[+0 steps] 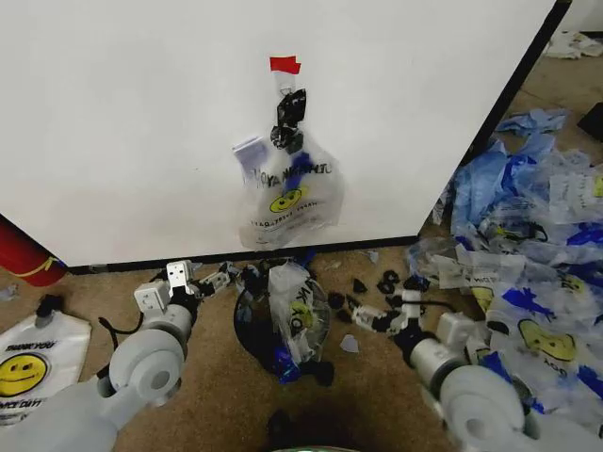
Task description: Pick up the garbage bag from the wall and place it over the trash bin.
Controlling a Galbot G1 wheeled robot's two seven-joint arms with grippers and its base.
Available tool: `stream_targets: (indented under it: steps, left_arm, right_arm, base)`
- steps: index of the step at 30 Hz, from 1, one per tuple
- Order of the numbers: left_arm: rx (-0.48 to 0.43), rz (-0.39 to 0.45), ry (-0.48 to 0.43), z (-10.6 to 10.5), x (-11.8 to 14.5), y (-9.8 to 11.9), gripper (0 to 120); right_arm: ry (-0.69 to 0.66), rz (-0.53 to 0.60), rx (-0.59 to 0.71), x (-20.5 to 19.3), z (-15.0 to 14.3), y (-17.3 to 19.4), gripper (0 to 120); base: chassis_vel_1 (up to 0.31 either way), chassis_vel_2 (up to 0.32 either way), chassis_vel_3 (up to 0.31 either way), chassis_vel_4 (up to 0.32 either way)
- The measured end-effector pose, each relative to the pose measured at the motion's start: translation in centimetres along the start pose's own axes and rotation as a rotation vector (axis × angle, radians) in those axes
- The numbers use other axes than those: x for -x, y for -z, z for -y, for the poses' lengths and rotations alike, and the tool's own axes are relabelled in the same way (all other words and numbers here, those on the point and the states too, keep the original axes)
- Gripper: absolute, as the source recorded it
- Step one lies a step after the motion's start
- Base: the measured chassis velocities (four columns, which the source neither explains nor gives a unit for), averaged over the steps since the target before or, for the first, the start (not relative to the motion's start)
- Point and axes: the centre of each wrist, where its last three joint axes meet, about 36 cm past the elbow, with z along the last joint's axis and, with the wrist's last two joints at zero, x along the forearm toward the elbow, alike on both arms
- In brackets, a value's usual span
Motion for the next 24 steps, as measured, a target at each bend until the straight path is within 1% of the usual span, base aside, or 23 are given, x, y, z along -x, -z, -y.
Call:
stream_targets:
  steps: [2, 5, 10, 16, 24]
  left_arm:
    - [0.001, -0.001, 0.001, 0.0, 0.0, -0.1, 100]
    - [-0.001, -0.002, 0.004, 0.0, 0.0, -0.2, 100]
    - [-0.007, -0.007, 0.007, 0.2, 0.0, -0.3, 100]
    - [-0.002, -0.010, 0.009, 0.1, -0.1, -0.4, 100]
    - [0.004, -0.018, 0.016, 0.0, -0.2, -0.8, 100]
  right_arm:
    - [0.006, 0.000, 0.005, 0.1, -0.2, 0.0, 100]
    - [0.052, 0.022, 0.017, 0.4, -0.6, 0.2, 100]
    - [0.068, 0.034, 0.005, 0.3, -0.6, 0.2, 100]
    - [0.075, -0.003, 0.001, 1.0, -1.2, -1.1, 100]
    - [0.073, -0.008, -0.007, 3.2, -2.2, -1.0, 100]
  base:
    - [0.000, 0.000, 0.000, 0.000]
    - [0.000, 0.000, 0.000, 0.000]
    - [0.000, 0.000, 0.000, 0.000]
    - [0.000, 0.000, 0.000, 0.000]
    - [0.000, 0.000, 0.000, 0.000]
